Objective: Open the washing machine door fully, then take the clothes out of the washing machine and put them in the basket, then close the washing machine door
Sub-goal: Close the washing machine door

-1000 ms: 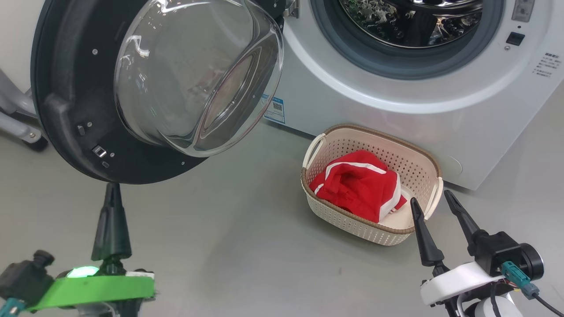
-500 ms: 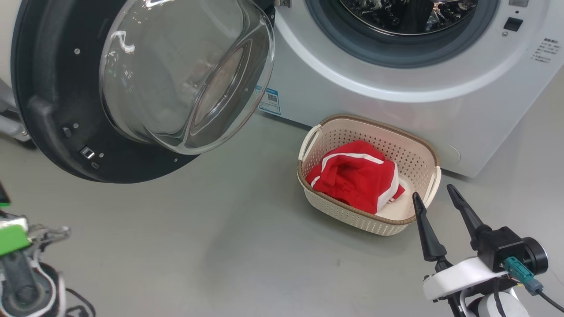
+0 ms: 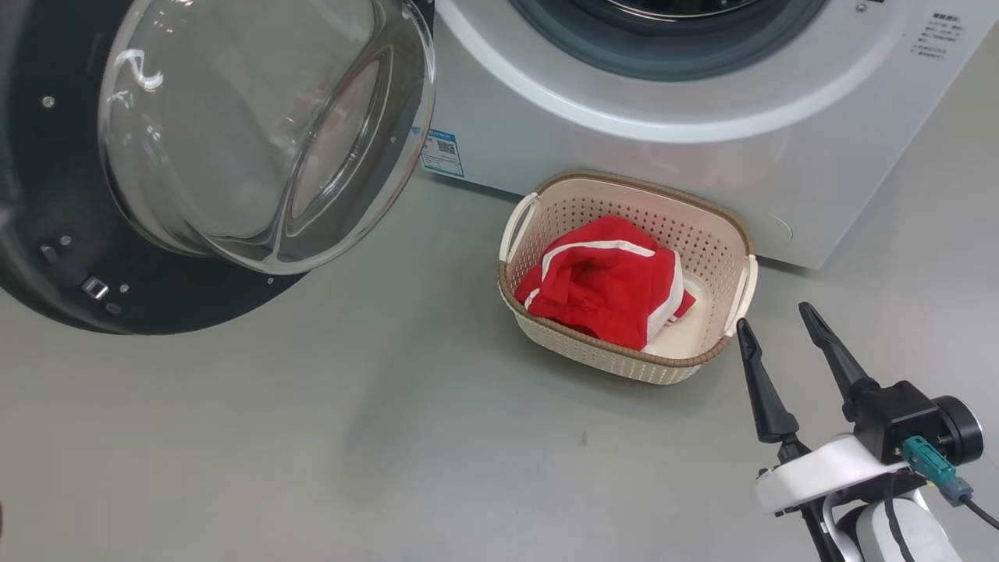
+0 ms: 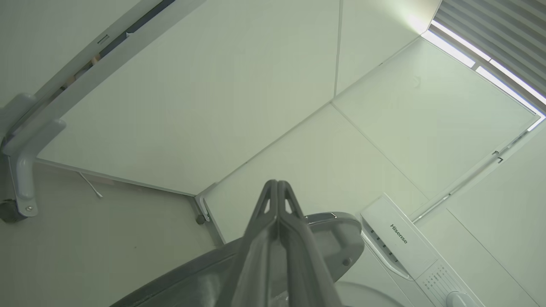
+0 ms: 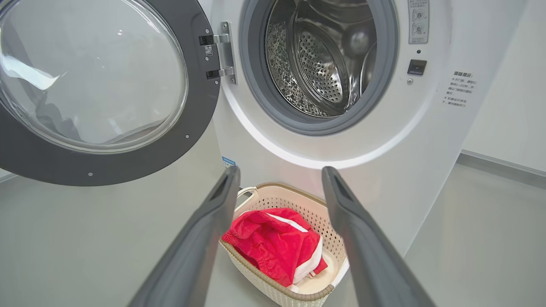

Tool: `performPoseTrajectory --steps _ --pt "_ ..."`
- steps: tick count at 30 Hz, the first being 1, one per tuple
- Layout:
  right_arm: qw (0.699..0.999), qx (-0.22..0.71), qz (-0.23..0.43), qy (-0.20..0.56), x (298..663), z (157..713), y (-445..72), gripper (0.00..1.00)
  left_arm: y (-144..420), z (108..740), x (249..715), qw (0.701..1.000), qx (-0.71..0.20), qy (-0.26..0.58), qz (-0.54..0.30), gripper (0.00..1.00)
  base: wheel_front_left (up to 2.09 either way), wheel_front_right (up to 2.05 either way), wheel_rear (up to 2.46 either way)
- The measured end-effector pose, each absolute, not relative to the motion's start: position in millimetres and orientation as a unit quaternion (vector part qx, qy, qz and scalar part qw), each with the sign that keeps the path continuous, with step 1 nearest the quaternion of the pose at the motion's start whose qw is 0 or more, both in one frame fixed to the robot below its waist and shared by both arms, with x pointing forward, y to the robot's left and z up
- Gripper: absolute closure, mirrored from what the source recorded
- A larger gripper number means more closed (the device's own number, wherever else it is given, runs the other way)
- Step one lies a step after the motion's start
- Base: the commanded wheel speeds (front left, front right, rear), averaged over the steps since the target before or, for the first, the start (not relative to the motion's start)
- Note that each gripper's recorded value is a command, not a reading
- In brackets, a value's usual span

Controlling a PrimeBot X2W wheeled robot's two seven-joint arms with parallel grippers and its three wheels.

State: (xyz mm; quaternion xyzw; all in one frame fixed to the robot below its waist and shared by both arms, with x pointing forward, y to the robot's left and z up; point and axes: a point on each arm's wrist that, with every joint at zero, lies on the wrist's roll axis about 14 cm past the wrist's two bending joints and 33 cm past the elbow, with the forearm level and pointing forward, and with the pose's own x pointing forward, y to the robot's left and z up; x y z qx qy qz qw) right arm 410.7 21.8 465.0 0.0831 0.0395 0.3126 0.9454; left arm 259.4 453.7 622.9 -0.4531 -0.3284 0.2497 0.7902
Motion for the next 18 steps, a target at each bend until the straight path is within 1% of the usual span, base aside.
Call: performPoseTrajectory --steps 2,5,9,18 --pt "0.947 0.081 0.307 0.043 412 462 17 0.0 461 616 265 0.782 -0.469 -0.32 0.257 1.0 0.0 0.0 0.0" --pt "0.95 0.08 0.3 0.046 415 458 11 0.0 466 598 277 0.781 -0.484 -0.287 0.271 1.0 0.0 0.0 0.0" --pt "0.952 0.076 0.291 0.051 419 453 3 0.0 469 570 290 0.769 -0.515 -0.247 0.288 1.0 0.0 0.0 0.0" --pt "0.956 0.07 0.278 0.056 429 446 -9 0.0 467 533 315 0.765 -0.54 -0.179 0.304 1.0 0.0 0.0 0.0"
